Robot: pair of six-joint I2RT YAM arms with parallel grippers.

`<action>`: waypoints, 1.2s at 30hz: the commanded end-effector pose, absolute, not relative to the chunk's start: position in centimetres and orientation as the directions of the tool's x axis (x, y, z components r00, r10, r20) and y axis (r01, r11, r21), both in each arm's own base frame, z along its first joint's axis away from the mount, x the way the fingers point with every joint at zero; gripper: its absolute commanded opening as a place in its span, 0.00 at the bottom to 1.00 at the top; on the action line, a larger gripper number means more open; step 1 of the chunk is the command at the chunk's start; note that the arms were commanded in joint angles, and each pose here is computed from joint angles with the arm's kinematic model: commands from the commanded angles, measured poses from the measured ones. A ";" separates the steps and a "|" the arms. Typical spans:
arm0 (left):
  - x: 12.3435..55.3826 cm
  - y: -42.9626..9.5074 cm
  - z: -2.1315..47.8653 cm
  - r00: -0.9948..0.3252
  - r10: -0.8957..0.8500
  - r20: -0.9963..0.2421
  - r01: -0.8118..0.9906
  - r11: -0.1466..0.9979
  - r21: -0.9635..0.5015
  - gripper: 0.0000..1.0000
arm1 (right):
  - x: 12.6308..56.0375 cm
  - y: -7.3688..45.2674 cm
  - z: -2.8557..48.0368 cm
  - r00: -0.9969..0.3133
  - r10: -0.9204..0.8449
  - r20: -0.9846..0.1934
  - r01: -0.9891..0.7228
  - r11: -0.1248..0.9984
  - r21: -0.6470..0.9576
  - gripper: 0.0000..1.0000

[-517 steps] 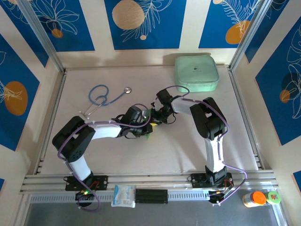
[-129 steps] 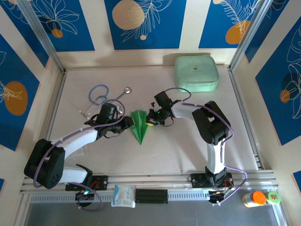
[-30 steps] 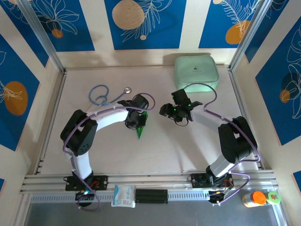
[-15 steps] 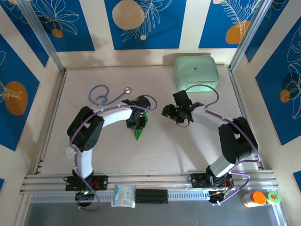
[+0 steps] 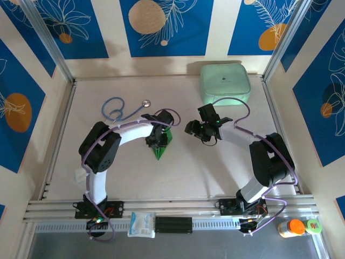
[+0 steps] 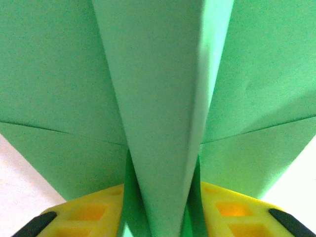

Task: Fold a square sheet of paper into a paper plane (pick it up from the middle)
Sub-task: Move the paper plane to the center of the table.

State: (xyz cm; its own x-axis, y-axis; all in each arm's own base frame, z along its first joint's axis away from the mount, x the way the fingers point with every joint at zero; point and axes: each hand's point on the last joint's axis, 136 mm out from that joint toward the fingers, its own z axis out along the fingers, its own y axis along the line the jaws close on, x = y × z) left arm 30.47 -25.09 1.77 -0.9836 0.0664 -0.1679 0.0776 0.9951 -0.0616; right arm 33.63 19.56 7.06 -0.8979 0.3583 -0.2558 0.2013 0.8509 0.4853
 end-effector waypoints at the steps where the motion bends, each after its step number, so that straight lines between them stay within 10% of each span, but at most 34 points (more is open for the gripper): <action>1: 30.0 -23.5 -0.7 -0.990 0.056 -0.128 0.052 0.998 0.036 0.37 | 33.5 19.4 6.8 -0.899 0.369 -0.235 0.220 0.846 0.486 0.59; 36: 41.0 -29.0 6.5 -0.940 0.045 -0.338 0.068 0.996 -0.056 0.47 | 34.2 17.8 9.0 -0.877 0.401 -0.264 0.231 0.835 0.500 0.60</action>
State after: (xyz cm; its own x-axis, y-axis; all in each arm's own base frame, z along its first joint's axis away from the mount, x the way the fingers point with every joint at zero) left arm 40.49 -29.10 2.78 -0.9552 0.0489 -0.2919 0.0626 0.9973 -0.0378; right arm 34.10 17.76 7.54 -0.8802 0.4026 -0.2513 0.2463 0.8402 0.4831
